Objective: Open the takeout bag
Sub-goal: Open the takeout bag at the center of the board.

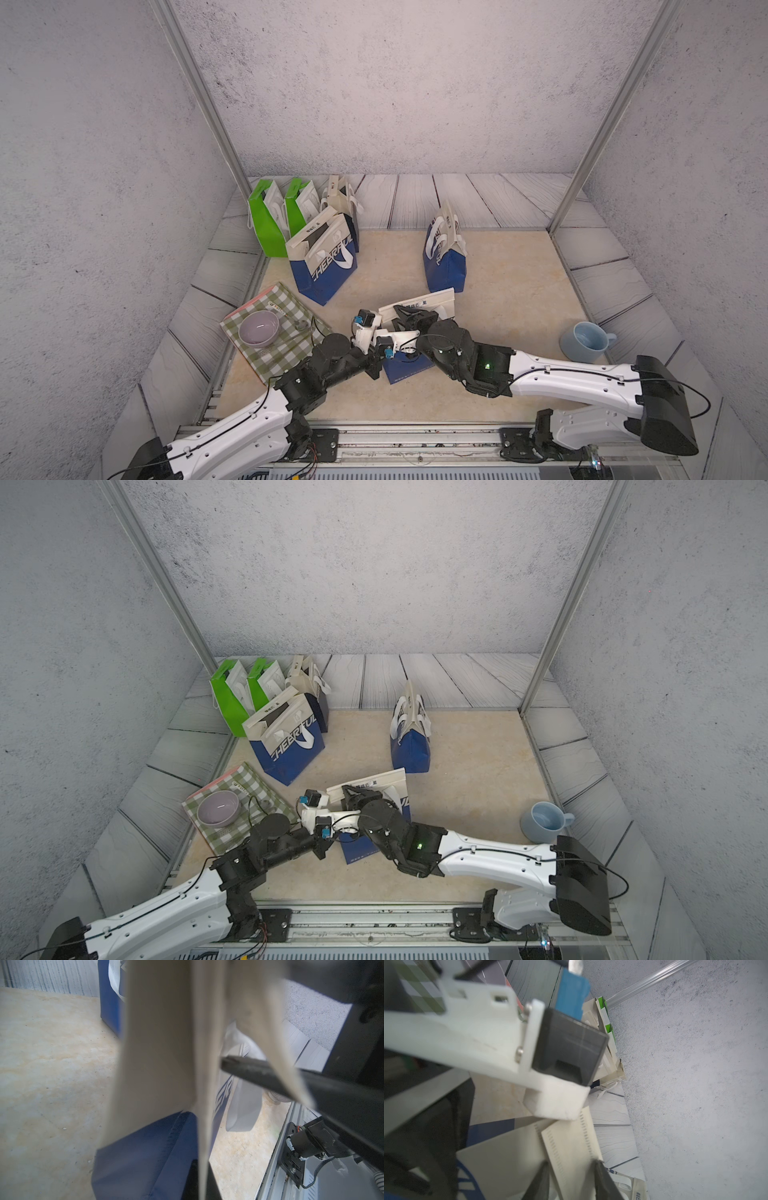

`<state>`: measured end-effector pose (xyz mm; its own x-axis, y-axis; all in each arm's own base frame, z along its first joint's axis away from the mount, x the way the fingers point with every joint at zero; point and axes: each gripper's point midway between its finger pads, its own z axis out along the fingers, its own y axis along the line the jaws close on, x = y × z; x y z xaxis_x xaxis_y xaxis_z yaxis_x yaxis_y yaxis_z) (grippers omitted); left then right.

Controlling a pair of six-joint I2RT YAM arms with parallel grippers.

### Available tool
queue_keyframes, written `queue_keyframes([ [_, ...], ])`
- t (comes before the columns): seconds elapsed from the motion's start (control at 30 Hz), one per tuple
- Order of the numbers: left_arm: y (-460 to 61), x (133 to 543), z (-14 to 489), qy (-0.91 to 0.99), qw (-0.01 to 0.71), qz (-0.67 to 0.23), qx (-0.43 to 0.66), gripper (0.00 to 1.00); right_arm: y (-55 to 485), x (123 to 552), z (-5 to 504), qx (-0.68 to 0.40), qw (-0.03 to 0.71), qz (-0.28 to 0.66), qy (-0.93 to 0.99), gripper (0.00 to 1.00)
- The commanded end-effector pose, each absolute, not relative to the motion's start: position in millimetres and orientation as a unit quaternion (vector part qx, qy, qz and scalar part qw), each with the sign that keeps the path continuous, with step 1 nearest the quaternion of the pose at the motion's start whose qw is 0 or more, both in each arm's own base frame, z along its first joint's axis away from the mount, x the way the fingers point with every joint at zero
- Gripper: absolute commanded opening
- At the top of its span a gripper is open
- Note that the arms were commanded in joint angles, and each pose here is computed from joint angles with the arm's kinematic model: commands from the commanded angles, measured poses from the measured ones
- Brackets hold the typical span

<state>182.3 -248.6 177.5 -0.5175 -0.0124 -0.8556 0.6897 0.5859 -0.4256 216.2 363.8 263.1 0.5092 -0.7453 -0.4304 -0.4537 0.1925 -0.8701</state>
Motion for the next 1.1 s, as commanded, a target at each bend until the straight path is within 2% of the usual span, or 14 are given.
queue_keyframes([
  [0.0,-251,179,182,0.770,0.438,-0.408,0.224,0.00,363,223,278,-0.599,0.619,-0.129,0.491,0.26],
  [0.13,-251,179,182,0.770,0.437,-0.409,0.223,0.00,364,224,279,-0.598,0.618,-0.131,0.493,0.15],
  [0.27,-252,179,182,0.770,0.435,-0.409,0.223,0.00,364,225,287,-0.586,0.625,-0.123,0.501,0.00],
  [0.6,-250,179,182,0.769,0.439,-0.408,0.222,0.00,358,220,305,-0.569,0.626,-0.078,0.527,0.00],
  [1.07,-247,180,180,0.772,0.442,-0.401,0.220,0.00,345,225,318,-0.575,0.587,-0.018,0.570,0.00],
])
